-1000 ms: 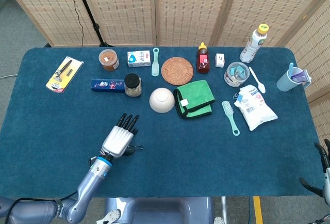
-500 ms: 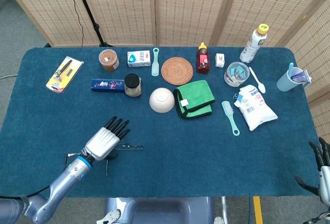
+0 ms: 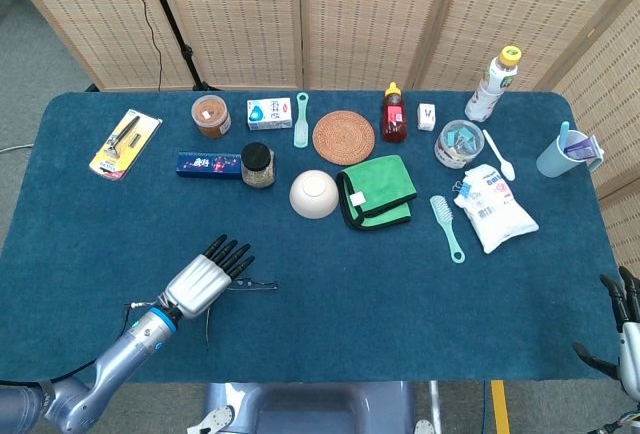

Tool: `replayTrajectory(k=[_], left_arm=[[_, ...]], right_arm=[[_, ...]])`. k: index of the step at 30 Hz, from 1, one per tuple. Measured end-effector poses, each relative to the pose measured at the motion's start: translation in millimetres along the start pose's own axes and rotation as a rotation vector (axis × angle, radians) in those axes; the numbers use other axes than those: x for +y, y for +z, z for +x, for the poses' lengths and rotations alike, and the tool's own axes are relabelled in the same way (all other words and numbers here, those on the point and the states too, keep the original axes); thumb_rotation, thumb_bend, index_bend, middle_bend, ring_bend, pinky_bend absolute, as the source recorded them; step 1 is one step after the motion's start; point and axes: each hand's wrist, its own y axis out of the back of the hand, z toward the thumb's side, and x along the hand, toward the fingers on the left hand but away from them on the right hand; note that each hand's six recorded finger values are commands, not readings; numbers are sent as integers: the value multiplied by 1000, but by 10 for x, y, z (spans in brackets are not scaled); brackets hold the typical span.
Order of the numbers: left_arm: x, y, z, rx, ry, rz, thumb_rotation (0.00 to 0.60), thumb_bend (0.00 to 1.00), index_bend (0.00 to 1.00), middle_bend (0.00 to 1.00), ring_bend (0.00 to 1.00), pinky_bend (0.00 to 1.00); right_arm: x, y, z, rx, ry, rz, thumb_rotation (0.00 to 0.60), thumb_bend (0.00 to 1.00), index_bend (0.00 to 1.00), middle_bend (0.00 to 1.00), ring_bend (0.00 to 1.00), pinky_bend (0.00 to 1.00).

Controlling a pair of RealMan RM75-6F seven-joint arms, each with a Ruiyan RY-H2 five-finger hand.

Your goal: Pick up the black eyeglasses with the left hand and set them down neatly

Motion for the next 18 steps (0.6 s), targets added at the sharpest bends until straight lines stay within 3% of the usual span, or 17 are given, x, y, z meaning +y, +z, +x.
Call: replayTrajectory(k=[18], left_arm=[[-197,-23,-66,-17,-32,-4,600,201,48,0,0,0]], right_arm=[[-10,39,-4,1,4,7,600,108,108,22,52,202]])
